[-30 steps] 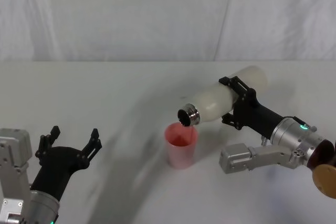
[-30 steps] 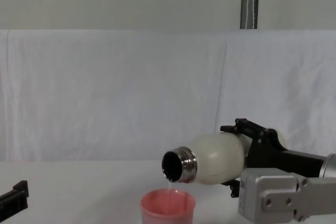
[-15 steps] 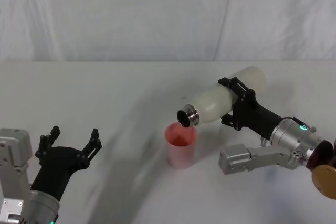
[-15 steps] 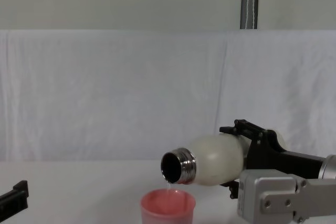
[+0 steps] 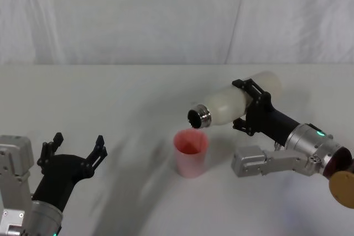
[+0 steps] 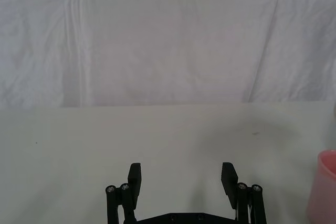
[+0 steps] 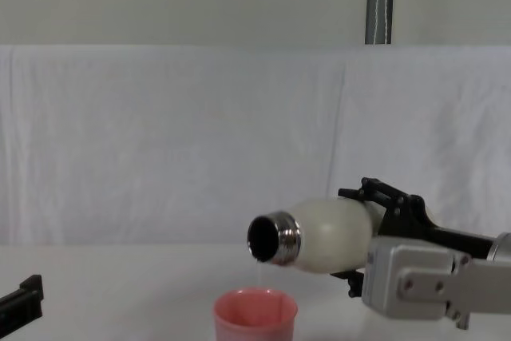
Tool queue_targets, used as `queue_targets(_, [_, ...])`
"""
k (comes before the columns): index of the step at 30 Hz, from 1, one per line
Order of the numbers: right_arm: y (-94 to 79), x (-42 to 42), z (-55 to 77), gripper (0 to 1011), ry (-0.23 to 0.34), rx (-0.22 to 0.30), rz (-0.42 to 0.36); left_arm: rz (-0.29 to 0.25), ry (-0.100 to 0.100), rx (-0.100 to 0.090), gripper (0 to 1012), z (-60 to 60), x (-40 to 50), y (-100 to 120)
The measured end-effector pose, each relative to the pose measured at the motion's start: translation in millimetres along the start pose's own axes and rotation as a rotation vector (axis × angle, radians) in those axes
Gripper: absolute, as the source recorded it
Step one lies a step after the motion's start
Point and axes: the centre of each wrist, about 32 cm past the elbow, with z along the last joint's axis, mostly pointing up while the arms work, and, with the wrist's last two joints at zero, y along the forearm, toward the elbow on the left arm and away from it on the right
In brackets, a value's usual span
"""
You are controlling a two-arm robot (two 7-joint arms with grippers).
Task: Grasp the thermos with one hand and pour water into the cup lid.
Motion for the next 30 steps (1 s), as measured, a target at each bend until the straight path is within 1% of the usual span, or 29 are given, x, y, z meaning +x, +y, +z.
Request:
queue_targets(9, [-1.9, 3.6, 2.2, 959, 0.12, -0.001, -0.035, 0.0, 0.0, 0.0, 1001, 0.0, 0.0, 0.0])
queue_targets(10, [-1.9, 3.6, 2.2, 959, 0.12, -0.001, -0.035, 0.0, 0.0, 0.0, 1001, 0.0, 0.0, 0.0])
queue_targets(12, [-2.8, 4.6, 2.9, 959, 0.158, -0.001, -0.045, 0.0, 0.0, 0.0, 1001, 0.0, 0.0, 0.0])
queue_targets(13, [-3.6, 5.7, 3.3, 959, 0.192, -0.002, -0.053, 0.0, 0.0, 0.0, 1001, 0.0, 0.0, 0.0])
queue_targets(15, [-4.6, 6.5, 3.6, 959, 0.229, -0.003, -0.061, 0.0, 0.0, 0.0, 1001, 0.0, 0.0, 0.0])
queue_targets(16, [-5.8, 7.4, 4.0, 959, 0.268, -0.003, -0.069, 0.0, 0.0, 0.0, 1001, 0.0, 0.0, 0.0])
queue_targets(19, [-8.0, 8.8, 4.7, 960, 0.341, -0.005, -0.081, 0.0, 0.0, 0.0, 1001, 0.0, 0.0, 0.0])
queue_targets(20, [-9.8, 9.6, 4.8, 960, 0.389, -0.009, -0.09, 0.0, 0.0, 0.0, 1001, 0.0, 0.0, 0.0])
queue_targets(22, [-11.6, 9.9, 4.8, 959, 0.438, -0.014, -0.098, 0.0, 0.0, 0.0, 1001, 0.0, 0.0, 0.0])
queue_targets(23, [-13.7, 10.0, 4.8, 960, 0.49, -0.019, -0.107, 0.0, 0.0, 0.0, 1001, 0.0, 0.0, 0.0])
queue_targets(25, [-15.8, 9.9, 4.8, 960, 0.548, -0.024, -0.116, 0.0, 0.0, 0.0, 1001, 0.0, 0.0, 0.0])
queue_targets(26, [-17.9, 10.0, 4.7, 960, 0.601, -0.029, -0.125, 0.0, 0.0, 0.0, 1001, 0.0, 0.0, 0.0])
queue_targets(29, [-21.0, 9.6, 4.9, 960, 0.701, -0.037, -0.144, 0.0, 0.0, 0.0, 1001, 0.0, 0.0, 0.0])
queue_targets(30, [-22.6, 9.2, 5.2, 960, 0.763, -0.04, -0.155, 0.0, 0.0, 0.0, 1001, 0.0, 0.0, 0.0])
